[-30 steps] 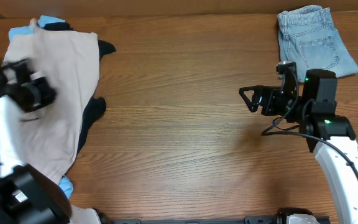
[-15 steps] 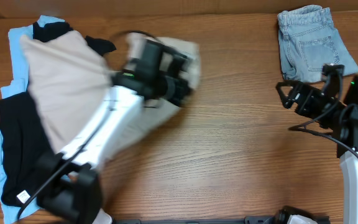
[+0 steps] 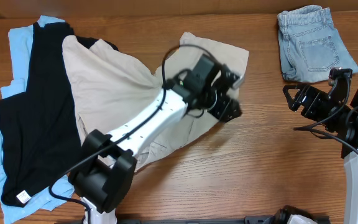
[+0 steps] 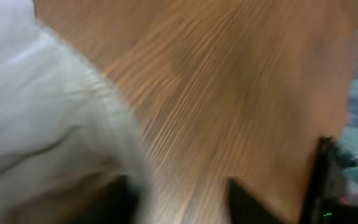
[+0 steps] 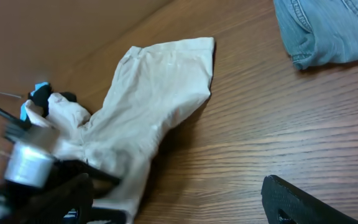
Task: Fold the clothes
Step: 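Drag the beige shorts with the left gripper toward table center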
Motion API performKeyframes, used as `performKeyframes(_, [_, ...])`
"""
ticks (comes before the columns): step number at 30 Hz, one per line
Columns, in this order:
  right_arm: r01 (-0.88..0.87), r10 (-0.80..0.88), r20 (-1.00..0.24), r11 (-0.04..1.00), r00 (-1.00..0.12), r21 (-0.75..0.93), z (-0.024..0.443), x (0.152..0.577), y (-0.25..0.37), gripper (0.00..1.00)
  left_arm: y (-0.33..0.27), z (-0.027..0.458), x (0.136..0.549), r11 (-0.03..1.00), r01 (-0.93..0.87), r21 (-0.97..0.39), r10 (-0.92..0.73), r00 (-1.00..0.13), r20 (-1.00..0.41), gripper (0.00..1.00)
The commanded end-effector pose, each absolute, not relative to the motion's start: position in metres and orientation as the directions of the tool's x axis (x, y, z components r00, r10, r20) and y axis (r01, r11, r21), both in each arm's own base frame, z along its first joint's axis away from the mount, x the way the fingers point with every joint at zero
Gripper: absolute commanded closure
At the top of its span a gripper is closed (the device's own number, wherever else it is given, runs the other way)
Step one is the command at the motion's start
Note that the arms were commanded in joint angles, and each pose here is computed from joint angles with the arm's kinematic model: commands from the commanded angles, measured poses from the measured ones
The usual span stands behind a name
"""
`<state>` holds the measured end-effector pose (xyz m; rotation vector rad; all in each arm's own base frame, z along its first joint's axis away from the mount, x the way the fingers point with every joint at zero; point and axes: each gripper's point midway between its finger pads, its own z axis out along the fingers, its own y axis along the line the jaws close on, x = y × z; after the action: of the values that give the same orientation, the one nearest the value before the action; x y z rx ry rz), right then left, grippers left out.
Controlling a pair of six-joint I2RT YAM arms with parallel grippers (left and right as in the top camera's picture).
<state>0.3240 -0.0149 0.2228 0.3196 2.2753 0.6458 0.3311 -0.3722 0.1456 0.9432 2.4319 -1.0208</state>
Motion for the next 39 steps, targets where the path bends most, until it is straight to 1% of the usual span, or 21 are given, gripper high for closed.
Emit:
performKeyframes(1, [0.001,0.389,-0.629,0.851,-0.673,0.524,0.239,0.326,-0.016,0.09,-0.367,0.233,0.361,0.472,0.716,-0.514,0.353,-0.688,-0.634,0.14])
performKeyframes(3, [-0.022,0.383,-0.622,0.840,-0.683,0.542,0.240,0.324,-0.009,0.08,-0.341,0.264,0.381,0.526,0.686,-0.503,0.307,-0.705,-0.639,0.00])
performKeyframes(7, [-0.129,0.302,-0.637,0.833,-0.709,0.539,0.242,0.324,0.020,0.08,-0.268,0.307,0.420,0.655,0.605,-0.453,0.212,-0.723,-0.658,0.00])
performKeyframes(9, [-0.187,0.243,-0.645,0.831,-0.724,0.524,0.239,0.326,0.041,0.08,-0.226,0.316,0.437,0.733,0.532,-0.423,0.161,-0.740,-0.653,0.00])
performKeyframes(12, [-0.283,0.137,-0.661,0.826,-0.738,0.487,0.232,0.334,0.081,0.07,-0.164,0.315,0.452,0.819,0.427,-0.382,0.104,-0.767,-0.633,0.00])
performKeyframes(17, [-0.427,-0.055,-0.692,0.822,-0.720,0.378,0.201,0.354,0.158,0.04,-0.095,0.292,0.452,0.885,0.309,-0.348,0.066,-0.824,-0.563,0.00])
performKeyframes(21, [-0.497,-0.204,-0.692,0.830,-0.693,0.253,0.153,0.370,0.206,0.00,-0.072,0.278,0.447,0.906,0.272,-0.325,0.067,-0.850,-0.523,0.00])
performKeyframes(24, [-0.573,-0.320,-0.666,0.796,-0.674,0.197,0.112,0.372,0.229,0.00,-0.069,0.266,0.446,0.914,0.261,-0.311,0.076,-0.862,-0.501,0.00])
performKeyframes(28, [-0.578,-0.364,-0.605,0.791,-0.708,0.200,0.068,0.373,0.234,0.01,-0.068,0.255,0.445,0.915,0.252,-0.315,0.077,-0.875,-0.479,0.00])
performKeyframes(31, [-0.575,-0.375,-0.581,0.793,-0.722,0.203,0.052,0.373,0.234,0.02,-0.068,0.249,0.447,0.915,0.251,-0.316,0.076,-0.876,-0.477,0.00])
performKeyframes(33, [-0.575,-0.374,-0.583,0.793,-0.721,0.203,0.051,0.374,0.234,0.06,-0.068,0.245,0.449,0.915,0.252,-0.315,0.077,-0.875,-0.478,0.00])
performKeyframes(35, [-0.576,-0.372,-0.588,0.793,-0.718,0.202,0.052,0.375,0.235,0.17,-0.069,0.240,0.450,0.915,0.252,-0.317,0.077,-0.877,-0.475,0.00])
performKeyframes(38, [-0.569,-0.370,-0.577,0.796,-0.728,0.208,0.050,0.373,0.234,0.37,-0.069,0.235,0.449,0.915,0.249,-0.319,0.077,-0.881,-0.467,0.00])
performKeyframes(39, [-0.564,-0.369,-0.566,0.798,-0.737,0.213,0.049,0.371,0.233,0.50,-0.068,0.234,0.449,0.915,0.247,-0.319,0.076,-0.882,-0.464,0.00])
